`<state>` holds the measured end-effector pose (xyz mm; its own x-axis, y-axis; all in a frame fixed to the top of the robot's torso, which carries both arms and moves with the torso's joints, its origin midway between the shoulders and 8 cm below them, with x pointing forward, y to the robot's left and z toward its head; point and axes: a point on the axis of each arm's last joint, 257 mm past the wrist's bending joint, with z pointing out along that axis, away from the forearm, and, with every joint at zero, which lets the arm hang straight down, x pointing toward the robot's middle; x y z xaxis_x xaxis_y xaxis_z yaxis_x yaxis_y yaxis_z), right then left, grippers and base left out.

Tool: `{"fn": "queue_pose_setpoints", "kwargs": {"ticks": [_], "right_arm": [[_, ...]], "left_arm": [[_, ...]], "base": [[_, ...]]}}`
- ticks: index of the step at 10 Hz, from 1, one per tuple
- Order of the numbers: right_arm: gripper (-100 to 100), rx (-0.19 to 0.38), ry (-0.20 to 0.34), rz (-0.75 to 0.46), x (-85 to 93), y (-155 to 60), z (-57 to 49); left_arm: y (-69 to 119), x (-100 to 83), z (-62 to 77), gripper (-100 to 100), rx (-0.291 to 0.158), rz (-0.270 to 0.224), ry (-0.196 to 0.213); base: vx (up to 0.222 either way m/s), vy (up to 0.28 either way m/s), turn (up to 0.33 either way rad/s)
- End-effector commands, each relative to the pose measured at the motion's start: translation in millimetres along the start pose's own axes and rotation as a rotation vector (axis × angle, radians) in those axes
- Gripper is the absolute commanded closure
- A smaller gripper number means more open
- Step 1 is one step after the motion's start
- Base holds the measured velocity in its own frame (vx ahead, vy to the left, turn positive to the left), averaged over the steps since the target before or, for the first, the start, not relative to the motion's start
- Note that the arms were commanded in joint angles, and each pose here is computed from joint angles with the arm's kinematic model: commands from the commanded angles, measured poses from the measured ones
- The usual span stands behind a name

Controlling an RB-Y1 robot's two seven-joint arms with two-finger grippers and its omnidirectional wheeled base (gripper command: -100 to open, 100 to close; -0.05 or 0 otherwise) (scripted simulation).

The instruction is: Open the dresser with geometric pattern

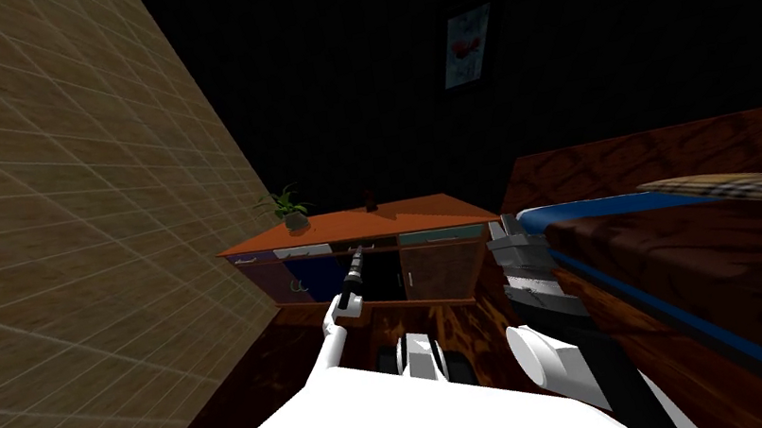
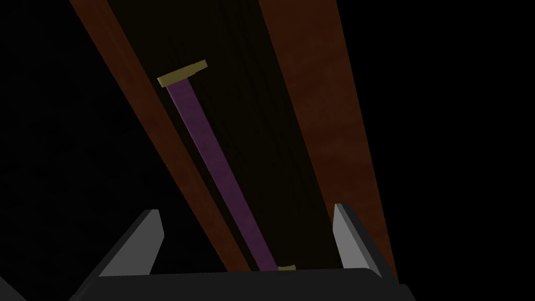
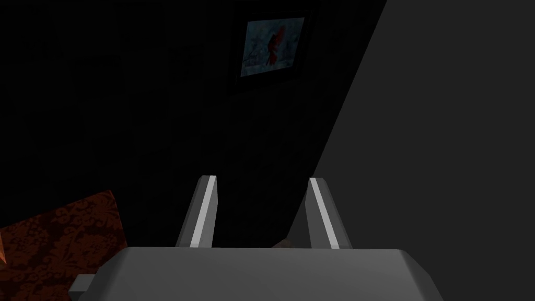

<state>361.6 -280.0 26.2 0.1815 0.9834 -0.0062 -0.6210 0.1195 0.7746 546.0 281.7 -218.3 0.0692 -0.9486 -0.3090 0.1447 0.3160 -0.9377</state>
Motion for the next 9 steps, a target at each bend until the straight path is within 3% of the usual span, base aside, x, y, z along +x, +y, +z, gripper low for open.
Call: {"fn": "queue_pose_setpoints", "kwargs": {"ticks": [1, 2, 8, 9], "right_arm": [[0, 0.000, 0.000, 0.000, 0.0, 0.0, 0.0], [0, 0.000, 0.000, 0.000, 0.0, 0.0, 0.0], [0, 0.000, 0.000, 0.000, 0.1, 0.0, 0.1], [0, 0.000, 0.000, 0.000, 0.1, 0.0, 0.1]], "left_arm": [[-4.1, -2.3, 3.9, -100, 0.002, 0.002, -0.001], [-4.3, -2.6, 4.6, 100, 0.001, 0.001, -0.001], [-6.4, 1.0, 3.1, 100, -0.005, -0.001, 0.009], [-11.6, -0.9, 10.8, -100, -0.014, -0.003, 0.010]], "base": [[0.047, -0.001, -0.005], [0.008, 0.000, 0.001], [-0.159, -0.005, 0.013], [-0.047, 0.000, -0.007]]}}
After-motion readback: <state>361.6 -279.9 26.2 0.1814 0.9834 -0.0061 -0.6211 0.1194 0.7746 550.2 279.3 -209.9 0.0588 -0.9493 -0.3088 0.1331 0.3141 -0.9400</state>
